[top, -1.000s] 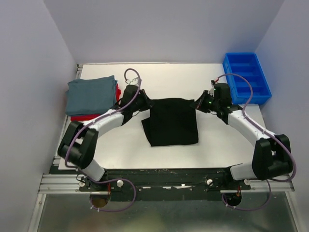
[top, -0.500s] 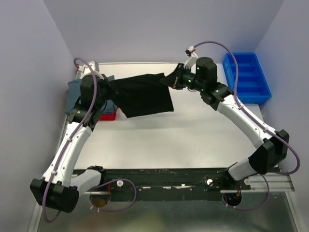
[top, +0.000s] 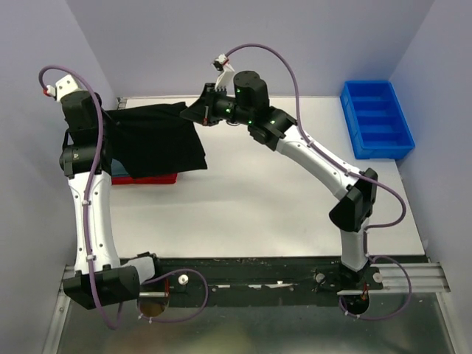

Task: Fold and stack the t-shirts
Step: Put the neatly folded tshirt into the corner of the board with both arms

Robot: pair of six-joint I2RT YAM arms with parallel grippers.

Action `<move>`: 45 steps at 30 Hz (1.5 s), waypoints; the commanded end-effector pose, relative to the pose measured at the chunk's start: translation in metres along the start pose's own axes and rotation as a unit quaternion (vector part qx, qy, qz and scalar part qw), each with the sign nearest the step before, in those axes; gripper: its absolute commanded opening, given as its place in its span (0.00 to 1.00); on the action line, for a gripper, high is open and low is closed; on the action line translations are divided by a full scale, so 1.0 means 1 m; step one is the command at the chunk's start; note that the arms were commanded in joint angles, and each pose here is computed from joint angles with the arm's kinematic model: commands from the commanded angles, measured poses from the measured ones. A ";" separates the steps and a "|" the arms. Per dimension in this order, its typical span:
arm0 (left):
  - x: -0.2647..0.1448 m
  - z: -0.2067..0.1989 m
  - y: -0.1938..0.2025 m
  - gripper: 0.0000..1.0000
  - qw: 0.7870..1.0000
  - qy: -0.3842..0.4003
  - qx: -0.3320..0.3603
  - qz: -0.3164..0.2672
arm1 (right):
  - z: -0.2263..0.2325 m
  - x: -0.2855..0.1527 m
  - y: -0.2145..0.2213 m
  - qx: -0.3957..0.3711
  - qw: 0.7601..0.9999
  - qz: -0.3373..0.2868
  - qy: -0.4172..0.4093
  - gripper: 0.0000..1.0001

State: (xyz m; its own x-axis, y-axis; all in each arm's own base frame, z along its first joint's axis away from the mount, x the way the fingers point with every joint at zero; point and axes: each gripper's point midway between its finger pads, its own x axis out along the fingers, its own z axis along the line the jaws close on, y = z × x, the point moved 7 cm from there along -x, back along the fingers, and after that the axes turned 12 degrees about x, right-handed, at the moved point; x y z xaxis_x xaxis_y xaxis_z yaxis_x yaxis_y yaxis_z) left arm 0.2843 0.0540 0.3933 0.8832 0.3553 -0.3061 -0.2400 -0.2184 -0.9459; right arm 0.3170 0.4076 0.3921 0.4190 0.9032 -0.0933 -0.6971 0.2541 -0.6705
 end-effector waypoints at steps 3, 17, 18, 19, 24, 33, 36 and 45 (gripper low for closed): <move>0.019 0.049 -0.010 0.00 0.997 -0.082 -0.005 0.003 | 0.008 0.028 -0.007 -0.017 1.000 -0.011 -0.016 0.01; 0.045 0.095 -0.020 0.00 0.992 -0.126 0.005 0.028 | -0.013 0.087 0.025 -0.001 0.999 -0.012 -0.036 0.01; 0.047 0.096 -0.020 0.00 0.992 -0.126 0.006 0.029 | -0.015 0.090 0.026 0.002 0.999 -0.012 -0.037 0.01; 0.049 0.098 -0.022 0.00 0.992 -0.126 0.006 0.027 | -0.017 0.093 0.027 0.004 0.999 -0.014 -0.039 0.01; 0.065 0.097 -0.024 0.00 0.994 -0.105 -0.009 0.026 | -0.025 0.105 0.029 0.009 0.999 -0.027 -0.038 0.01; 0.090 0.096 -0.024 0.00 0.995 -0.088 -0.022 0.035 | -0.039 0.119 0.034 0.005 0.999 -0.042 -0.033 0.01; 0.095 0.096 -0.027 0.00 0.995 -0.088 -0.023 0.033 | -0.042 0.124 0.034 0.002 0.998 -0.050 -0.040 0.01; 0.115 0.095 -0.030 0.00 0.996 -0.074 -0.043 0.035 | -0.051 0.132 0.031 -0.007 0.997 -0.072 -0.040 0.01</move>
State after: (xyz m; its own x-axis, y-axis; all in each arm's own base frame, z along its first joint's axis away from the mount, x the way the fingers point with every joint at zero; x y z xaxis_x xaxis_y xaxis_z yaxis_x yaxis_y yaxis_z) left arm 0.3456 0.1675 0.3568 0.7775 0.4019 -0.4837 -0.3633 -0.3408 -0.8671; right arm 0.3634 0.5199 0.3084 0.4205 0.9072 -0.0105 -0.6847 0.3097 -0.6598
